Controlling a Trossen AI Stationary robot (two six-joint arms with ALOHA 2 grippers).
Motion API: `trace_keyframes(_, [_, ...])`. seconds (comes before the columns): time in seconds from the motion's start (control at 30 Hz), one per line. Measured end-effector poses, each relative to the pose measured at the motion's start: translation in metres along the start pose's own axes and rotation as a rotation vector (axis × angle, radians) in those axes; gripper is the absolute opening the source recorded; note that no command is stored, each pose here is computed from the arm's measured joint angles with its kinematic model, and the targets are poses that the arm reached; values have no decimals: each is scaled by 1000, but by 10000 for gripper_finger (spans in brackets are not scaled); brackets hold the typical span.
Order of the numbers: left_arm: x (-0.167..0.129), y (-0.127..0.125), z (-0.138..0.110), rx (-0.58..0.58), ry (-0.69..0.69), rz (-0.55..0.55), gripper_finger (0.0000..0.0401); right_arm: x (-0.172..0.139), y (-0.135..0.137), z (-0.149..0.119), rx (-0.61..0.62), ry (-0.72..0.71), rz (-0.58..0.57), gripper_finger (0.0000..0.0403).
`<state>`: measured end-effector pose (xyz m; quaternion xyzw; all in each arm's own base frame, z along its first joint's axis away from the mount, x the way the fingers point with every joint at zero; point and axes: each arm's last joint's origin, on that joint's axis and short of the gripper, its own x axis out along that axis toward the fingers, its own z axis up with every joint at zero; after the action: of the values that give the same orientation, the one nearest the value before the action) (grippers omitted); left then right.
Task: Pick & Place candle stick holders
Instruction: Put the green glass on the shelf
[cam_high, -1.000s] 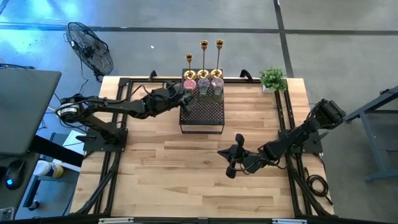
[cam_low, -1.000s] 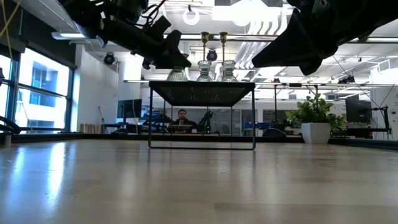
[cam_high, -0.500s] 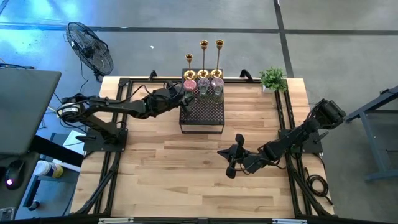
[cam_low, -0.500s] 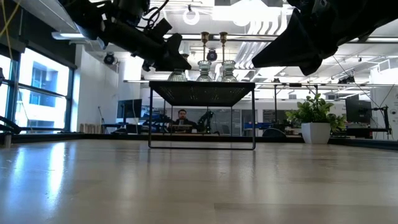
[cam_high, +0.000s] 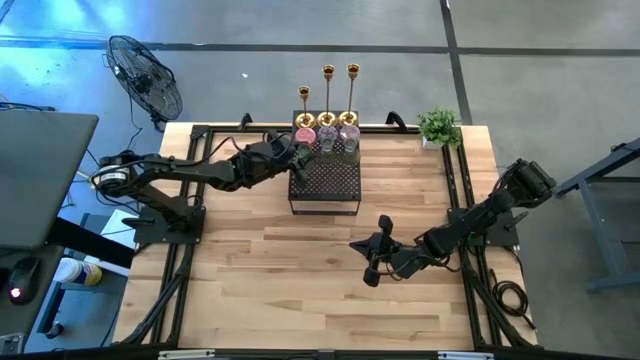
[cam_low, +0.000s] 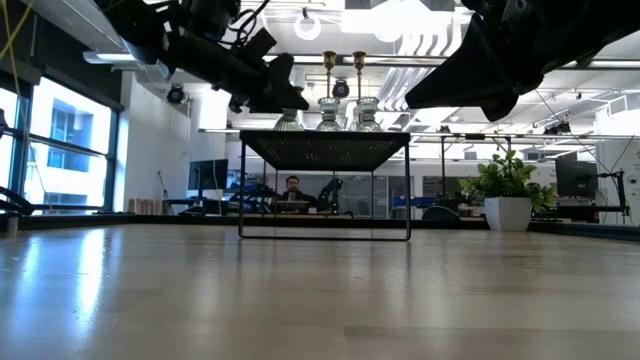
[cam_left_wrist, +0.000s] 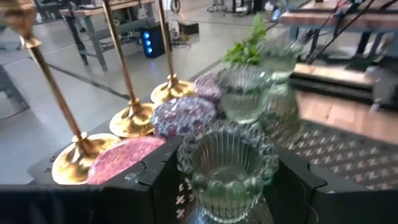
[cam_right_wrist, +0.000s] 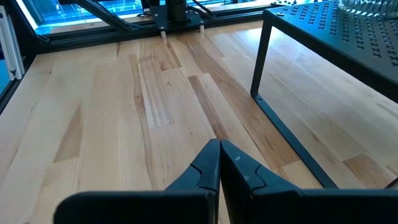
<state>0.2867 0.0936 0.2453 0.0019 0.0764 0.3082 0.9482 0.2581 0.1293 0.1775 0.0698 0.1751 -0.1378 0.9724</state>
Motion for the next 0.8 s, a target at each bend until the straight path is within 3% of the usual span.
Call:
trace_keyframes(0.5, [-2,2,4,19,-19,35,189,0,0,0,0,0,0,1])
trace_keyframes(0.8, [-3,1,25,48,-27,29,189,0,0,0,-1,1,2,1])
